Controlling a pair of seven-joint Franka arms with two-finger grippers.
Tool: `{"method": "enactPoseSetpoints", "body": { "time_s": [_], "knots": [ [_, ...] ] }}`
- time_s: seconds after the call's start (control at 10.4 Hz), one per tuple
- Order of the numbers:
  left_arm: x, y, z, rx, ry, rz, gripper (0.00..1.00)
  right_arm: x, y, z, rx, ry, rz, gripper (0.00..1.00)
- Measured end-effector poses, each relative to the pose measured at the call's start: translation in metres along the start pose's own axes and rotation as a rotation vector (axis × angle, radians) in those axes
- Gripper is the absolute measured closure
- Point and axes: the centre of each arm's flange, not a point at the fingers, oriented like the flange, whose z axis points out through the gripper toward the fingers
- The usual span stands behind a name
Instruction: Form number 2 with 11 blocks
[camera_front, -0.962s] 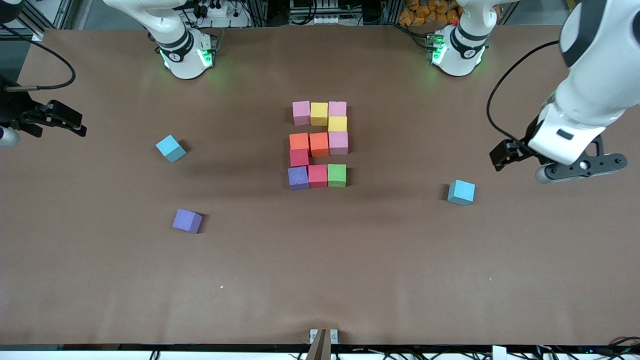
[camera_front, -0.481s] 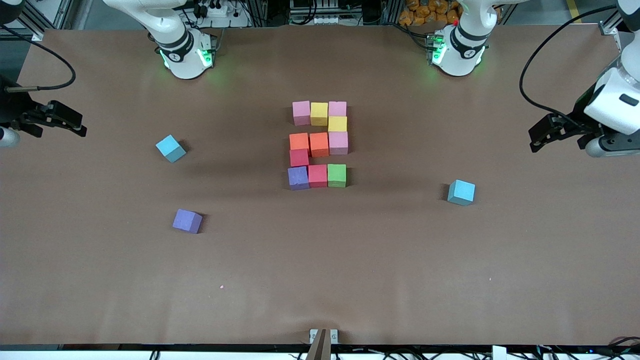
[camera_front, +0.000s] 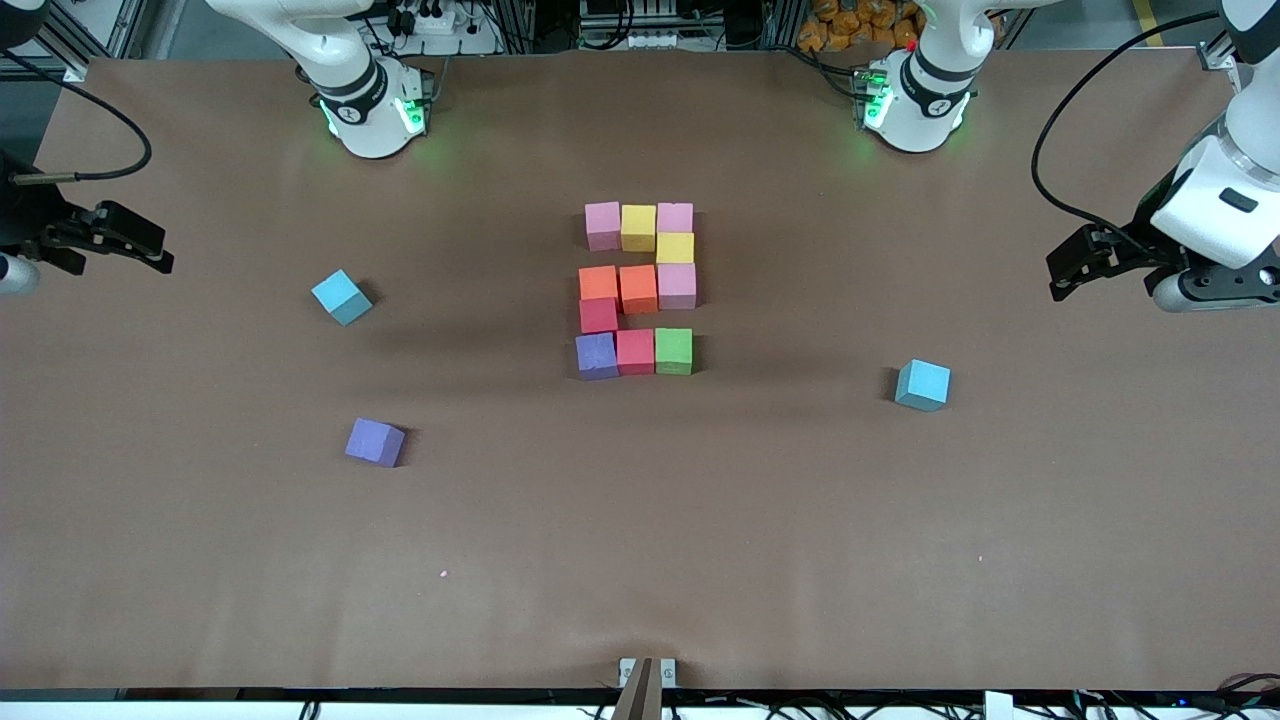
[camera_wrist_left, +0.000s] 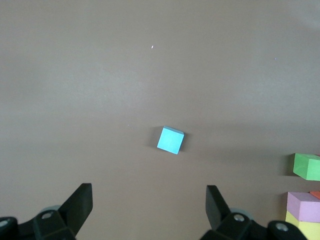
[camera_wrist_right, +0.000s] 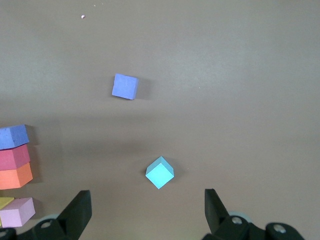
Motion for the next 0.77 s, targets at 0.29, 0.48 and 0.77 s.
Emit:
{"method": "enactPoseSetpoints", "body": {
  "time_s": [0.29,0.48,0.77],
  "knots": [
    [-0.001,-0.003,-0.002,-0.019,-0.002,-0.010,0.00,0.000,0.000,0.000,0.000,0.000,0.000,0.00],
    [-0.005,-0.006,-0.003,-0.058,-0.035,-0.026,0.00,0.000,0.000,0.000,0.000,-0.001,0.000,0.00],
    [-0.010,-0.010,-0.007,-0.057,-0.070,-0.030,0.00,0.000,0.000,0.000,0.000,-0.001,0.000,0.00]
  ]
}}
